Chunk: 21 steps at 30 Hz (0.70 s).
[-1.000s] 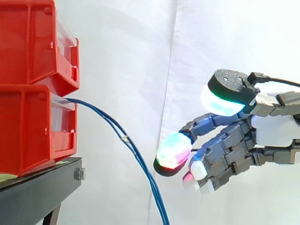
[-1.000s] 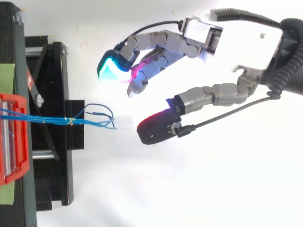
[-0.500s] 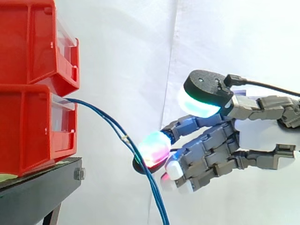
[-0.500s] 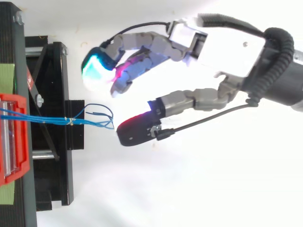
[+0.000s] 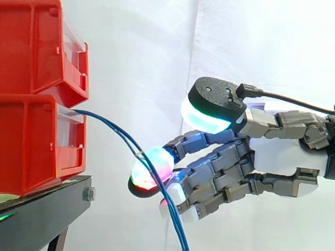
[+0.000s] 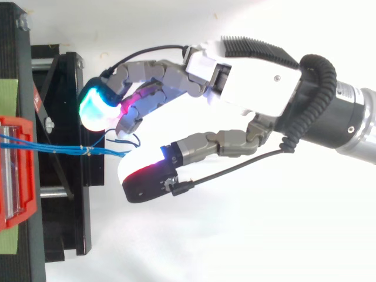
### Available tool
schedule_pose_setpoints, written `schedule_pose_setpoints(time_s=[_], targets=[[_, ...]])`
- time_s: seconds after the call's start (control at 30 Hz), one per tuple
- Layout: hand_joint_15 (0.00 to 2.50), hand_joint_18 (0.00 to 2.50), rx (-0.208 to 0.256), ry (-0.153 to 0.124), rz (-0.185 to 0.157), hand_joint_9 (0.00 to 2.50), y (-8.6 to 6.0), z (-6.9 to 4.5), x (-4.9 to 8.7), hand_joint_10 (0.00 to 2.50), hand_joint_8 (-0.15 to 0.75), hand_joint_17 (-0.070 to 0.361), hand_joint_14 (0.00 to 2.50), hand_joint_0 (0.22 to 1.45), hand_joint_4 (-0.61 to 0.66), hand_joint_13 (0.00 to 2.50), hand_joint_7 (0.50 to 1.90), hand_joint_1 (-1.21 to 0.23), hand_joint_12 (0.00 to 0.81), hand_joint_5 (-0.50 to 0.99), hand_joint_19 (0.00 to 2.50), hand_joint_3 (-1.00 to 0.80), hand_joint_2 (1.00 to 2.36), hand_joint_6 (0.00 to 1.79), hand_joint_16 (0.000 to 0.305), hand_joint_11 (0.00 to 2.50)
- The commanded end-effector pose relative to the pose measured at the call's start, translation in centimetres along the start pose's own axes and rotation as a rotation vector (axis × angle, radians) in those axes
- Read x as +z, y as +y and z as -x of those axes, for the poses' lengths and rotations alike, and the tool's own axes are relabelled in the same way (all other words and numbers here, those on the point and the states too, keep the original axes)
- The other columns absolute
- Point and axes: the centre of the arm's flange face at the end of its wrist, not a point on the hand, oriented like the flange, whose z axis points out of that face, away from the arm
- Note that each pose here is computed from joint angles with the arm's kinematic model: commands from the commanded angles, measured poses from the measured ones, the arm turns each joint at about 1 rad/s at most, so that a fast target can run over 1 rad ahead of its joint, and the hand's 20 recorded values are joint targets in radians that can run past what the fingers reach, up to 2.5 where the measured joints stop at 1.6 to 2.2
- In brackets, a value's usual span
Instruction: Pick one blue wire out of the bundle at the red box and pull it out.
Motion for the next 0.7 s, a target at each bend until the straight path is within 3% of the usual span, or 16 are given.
schedule_pose_setpoints(time_s=[0.0,0.03,0.2,0.33,0.4,0.53,0.67], targets=[[0.26,0.69,-0.001,-0.018,0.012,0.86,0.4,-0.5,0.3,0.01,0.361,0.135,0.01,0.54,0.41,0.81,0.83,-0.58,0.445,-0.14,0.35,-0.5,1.0,0.5,0.06,0.43],[0.26,0.68,-0.006,-0.019,0.01,0.85,0.2,-0.7,0.3,0.01,0.359,0.134,0.01,0.55,0.42,0.8,0.9,-0.59,0.445,-0.13,0.36,-0.49,1.0,0.5,0.06,0.43],[0.25,0.65,-0.007,-0.024,0.028,0.78,0.3,-1.7,0.7,0.01,0.346,0.132,0.01,0.55,0.39,0.74,1.0,-0.65,0.448,-0.12,0.34,-0.5,1.0,0.5,0.059,0.41],[0.24,0.64,-0.002,-0.024,0.041,0.77,-0.4,-3.2,1.0,0.01,0.345,0.132,0.01,0.55,0.39,0.72,1.0,-0.66,0.446,-0.12,0.34,-0.5,1.0,0.5,0.059,0.41],[0.24,0.64,0.001,-0.028,0.047,0.77,-0.3,-3.3,1.2,0.01,0.349,0.132,0.01,0.55,0.39,0.72,1.0,-0.66,0.445,-0.12,0.35,-0.5,1.0,0.5,0.058,0.4],[0.25,0.64,0.017,-0.031,0.063,0.78,-1.1,-4.6,2.7,0.01,0.349,0.131,0.01,0.55,0.4,0.73,0.99,-0.65,0.445,-0.12,0.35,-0.5,1.0,0.5,0.058,0.4],[0.25,0.65,0.025,-0.03,0.064,0.78,-1.2,-4.9,3.0,0.01,0.348,0.131,0.01,0.55,0.4,0.74,0.99,-0.65,0.445,-0.12,0.35,-0.5,1.0,0.5,0.058,0.4]])
